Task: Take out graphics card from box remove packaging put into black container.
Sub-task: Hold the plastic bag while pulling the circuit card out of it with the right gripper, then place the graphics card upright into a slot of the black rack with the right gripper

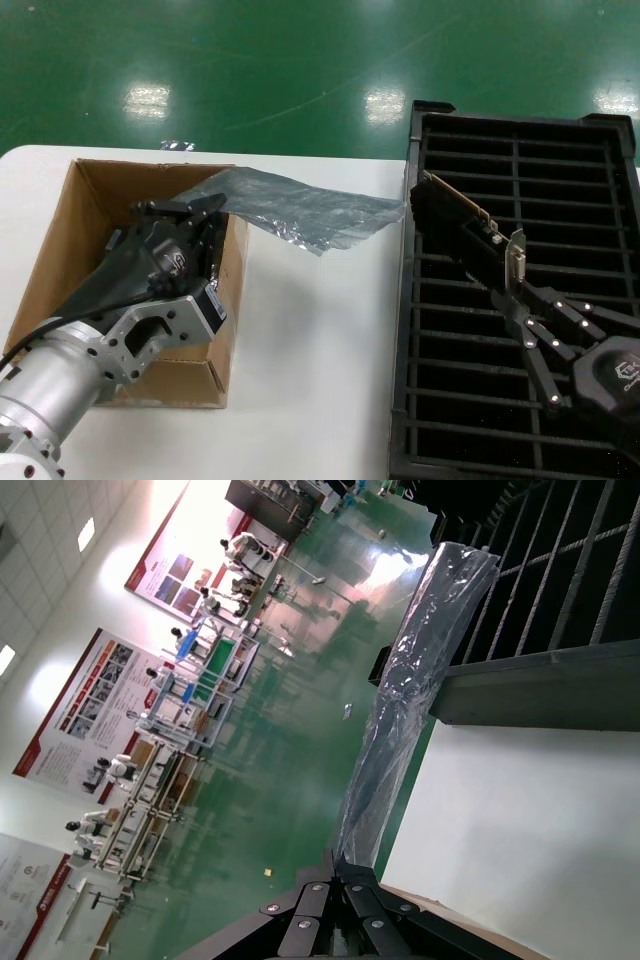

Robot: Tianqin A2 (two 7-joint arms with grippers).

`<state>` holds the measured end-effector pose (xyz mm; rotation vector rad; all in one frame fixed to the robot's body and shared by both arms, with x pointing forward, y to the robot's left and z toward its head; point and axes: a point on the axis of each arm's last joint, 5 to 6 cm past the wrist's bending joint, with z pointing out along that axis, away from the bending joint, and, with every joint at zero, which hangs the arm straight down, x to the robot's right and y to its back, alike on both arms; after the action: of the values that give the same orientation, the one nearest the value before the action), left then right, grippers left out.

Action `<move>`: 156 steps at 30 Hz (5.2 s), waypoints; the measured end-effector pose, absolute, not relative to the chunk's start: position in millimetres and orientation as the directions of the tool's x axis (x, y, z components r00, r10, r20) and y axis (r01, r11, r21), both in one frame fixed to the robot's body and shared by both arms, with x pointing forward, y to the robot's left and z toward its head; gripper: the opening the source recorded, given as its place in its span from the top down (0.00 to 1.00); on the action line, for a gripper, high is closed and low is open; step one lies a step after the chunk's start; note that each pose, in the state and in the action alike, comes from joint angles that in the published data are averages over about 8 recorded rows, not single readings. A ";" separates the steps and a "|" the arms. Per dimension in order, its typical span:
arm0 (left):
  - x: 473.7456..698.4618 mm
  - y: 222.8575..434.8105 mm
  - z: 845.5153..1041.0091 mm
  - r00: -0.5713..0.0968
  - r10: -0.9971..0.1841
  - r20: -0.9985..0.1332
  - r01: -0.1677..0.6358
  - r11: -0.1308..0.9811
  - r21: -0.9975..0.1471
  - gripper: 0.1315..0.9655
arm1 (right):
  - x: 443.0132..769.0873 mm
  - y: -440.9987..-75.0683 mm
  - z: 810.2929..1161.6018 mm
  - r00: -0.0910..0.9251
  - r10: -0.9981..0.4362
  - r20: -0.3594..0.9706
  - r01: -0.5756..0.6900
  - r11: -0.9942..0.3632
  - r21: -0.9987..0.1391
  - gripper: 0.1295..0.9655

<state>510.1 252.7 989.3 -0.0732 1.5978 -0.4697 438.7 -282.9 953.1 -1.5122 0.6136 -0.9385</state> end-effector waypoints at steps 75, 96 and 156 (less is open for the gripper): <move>510.1 252.7 989.3 -0.094 -0.327 -0.940 0.234 0.911 -0.340 0.99 | 490.4 -271.7 1180.9 0.897 0.059 0.438 0.201 -0.937 -0.286 0.93; 510.1 252.7 989.3 -0.094 -0.327 -0.940 0.234 0.911 -0.340 0.99 | 532.1 -224.7 1169.6 0.912 0.136 0.386 0.228 -0.952 -0.203 0.93; 510.1 252.7 989.3 -0.094 -0.327 -0.940 0.234 0.911 -0.340 0.99 | 584.4 -230.5 1139.1 0.933 -0.052 0.357 0.003 -0.988 -0.153 0.93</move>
<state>510.1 252.7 989.3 -0.0732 1.5979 -0.4697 584.4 -230.5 1139.1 -2.9392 0.0370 -0.5487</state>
